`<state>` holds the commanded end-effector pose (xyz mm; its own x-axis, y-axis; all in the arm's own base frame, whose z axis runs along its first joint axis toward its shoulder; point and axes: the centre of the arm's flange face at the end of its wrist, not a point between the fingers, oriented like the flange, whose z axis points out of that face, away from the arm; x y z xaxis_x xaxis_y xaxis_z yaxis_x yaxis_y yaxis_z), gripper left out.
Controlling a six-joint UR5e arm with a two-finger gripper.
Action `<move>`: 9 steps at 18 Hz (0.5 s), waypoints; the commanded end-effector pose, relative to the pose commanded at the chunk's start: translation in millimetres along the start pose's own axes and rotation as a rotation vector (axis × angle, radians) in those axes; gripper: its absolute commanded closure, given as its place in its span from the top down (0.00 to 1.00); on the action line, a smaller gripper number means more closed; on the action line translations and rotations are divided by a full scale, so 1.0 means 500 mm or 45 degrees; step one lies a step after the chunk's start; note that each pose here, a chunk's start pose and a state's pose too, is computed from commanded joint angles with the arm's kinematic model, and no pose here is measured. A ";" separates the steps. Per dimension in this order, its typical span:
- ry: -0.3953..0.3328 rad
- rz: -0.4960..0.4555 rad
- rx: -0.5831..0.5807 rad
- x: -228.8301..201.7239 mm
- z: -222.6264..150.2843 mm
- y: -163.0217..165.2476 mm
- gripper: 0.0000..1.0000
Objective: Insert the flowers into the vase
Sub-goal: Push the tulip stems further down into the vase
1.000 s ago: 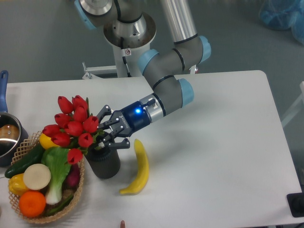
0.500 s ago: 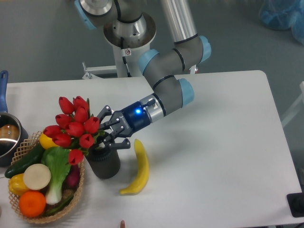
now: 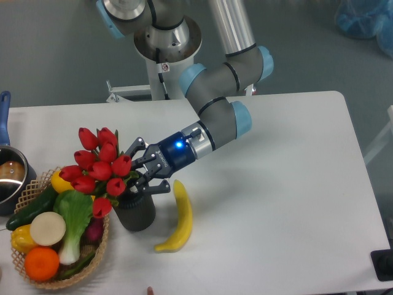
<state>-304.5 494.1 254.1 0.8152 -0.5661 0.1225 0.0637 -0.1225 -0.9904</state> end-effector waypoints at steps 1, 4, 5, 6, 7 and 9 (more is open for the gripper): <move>0.000 0.000 0.000 -0.001 0.000 -0.001 0.49; 0.000 0.000 0.000 0.000 0.000 0.000 0.51; 0.000 0.004 0.000 -0.001 0.000 -0.001 0.58; -0.004 0.013 0.000 -0.002 -0.003 -0.002 0.59; -0.008 0.015 0.001 -0.003 -0.007 -0.001 0.60; -0.010 0.015 0.001 -0.004 -0.008 -0.001 0.61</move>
<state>-308.4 491.8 254.6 0.8204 -0.5611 0.1103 0.0546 -0.1151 -0.9919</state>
